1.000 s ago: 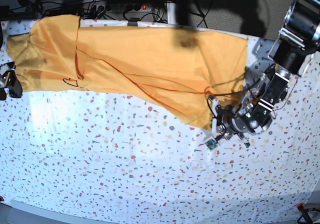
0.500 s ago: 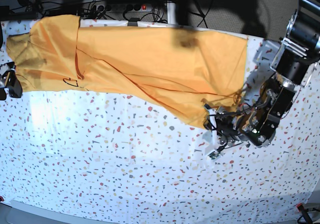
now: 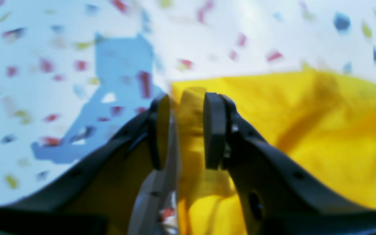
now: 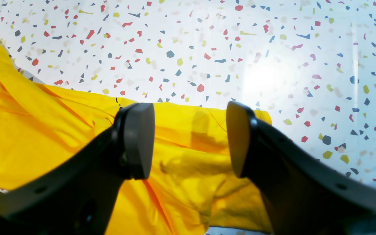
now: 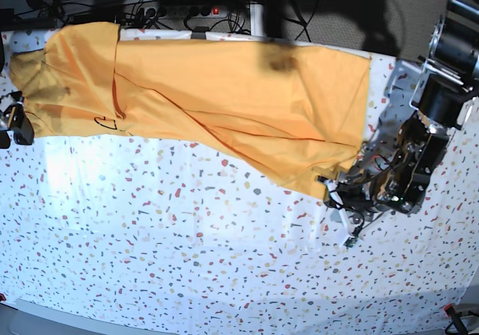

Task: Fold the T-shirt properly
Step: 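Release and regrasp the folded shirt edge with the left gripper, then drag the held shirt edge away from the table edge with the left gripper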

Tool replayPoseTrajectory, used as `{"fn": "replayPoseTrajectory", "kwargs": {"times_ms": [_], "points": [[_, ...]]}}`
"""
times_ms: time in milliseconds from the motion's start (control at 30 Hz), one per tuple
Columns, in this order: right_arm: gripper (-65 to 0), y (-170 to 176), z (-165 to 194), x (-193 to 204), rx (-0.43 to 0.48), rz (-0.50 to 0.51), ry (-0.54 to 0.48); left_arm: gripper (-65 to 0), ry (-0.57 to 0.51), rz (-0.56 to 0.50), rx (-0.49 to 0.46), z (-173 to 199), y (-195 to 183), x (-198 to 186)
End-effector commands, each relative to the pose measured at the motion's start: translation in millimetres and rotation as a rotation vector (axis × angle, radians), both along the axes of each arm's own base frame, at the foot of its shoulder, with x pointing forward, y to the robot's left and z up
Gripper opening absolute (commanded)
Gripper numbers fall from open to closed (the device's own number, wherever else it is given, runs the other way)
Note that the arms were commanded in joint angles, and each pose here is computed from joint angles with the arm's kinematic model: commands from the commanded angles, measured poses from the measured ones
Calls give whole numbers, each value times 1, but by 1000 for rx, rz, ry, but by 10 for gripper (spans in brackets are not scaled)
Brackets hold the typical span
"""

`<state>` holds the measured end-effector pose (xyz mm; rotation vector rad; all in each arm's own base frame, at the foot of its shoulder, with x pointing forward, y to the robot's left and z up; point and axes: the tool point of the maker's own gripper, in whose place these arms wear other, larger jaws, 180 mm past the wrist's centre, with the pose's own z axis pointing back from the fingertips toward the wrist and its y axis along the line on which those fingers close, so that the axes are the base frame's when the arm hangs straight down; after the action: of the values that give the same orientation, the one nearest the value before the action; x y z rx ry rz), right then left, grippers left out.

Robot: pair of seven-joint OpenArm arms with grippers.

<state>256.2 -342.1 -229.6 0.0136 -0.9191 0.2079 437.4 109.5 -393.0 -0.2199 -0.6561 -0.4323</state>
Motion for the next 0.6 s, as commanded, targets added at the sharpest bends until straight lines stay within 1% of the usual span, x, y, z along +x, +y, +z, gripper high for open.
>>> {"fn": "replayPoseTrajectory", "kwargs": {"times_ms": [0, 100, 200, 300, 567], "points": [[-303, -1, 17, 6, -19, 16, -47, -473, -43, 13, -9, 20, 4, 15], [-303, 0, 17, 6, -13, 19, -49, -473, -12, 22, -15, 15, 6, 10], [-303, 2, 18, 6, -2, 25, -53, -473, 34, 30, -103, 12, -6, 1], [-303, 2, 17, 6, -2, 25, -48, -473, 59, 2, -152, 14, -18, -4], [-303, 2, 17, 6, -3, 25, -48, -473, 60, -8, -155, 13, -22, -5]]}}
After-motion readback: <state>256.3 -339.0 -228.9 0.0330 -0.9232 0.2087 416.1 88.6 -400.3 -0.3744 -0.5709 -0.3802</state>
